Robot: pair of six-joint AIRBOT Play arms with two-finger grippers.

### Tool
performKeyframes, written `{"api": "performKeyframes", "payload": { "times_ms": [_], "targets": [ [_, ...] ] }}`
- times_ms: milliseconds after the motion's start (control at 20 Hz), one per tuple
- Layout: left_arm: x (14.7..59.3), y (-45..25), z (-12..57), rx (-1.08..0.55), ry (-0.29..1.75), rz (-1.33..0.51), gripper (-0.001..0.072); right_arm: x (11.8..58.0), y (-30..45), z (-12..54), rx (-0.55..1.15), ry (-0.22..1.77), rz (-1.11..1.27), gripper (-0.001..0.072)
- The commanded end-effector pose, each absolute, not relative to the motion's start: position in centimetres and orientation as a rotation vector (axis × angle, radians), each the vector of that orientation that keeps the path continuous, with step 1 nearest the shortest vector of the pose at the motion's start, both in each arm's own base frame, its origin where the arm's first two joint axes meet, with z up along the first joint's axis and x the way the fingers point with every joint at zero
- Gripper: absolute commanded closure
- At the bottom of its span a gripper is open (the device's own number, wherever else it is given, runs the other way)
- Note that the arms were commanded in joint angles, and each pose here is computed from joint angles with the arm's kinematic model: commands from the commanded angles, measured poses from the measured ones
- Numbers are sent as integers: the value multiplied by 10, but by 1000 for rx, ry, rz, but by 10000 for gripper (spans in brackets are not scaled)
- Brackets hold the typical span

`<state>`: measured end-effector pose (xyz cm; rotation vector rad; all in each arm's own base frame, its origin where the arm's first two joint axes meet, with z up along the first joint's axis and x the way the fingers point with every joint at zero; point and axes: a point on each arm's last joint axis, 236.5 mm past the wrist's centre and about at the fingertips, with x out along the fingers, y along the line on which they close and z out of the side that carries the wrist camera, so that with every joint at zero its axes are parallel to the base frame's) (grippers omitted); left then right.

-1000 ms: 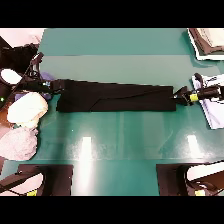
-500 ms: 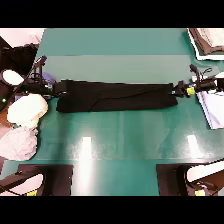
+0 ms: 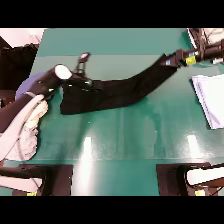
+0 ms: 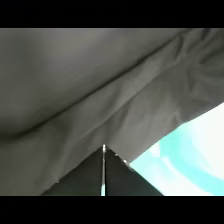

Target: Fold the shirts.

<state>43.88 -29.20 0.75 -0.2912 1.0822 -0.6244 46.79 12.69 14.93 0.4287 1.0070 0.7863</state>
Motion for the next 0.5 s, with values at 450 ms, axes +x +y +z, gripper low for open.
{"api": "performKeyframes", "payload": {
  "times_ms": [450],
  "targets": [
    [466, -348, -53, -277, 1155, -652, 686, 437, 296, 241, 276, 799, 1104, 698]
  ]
}}
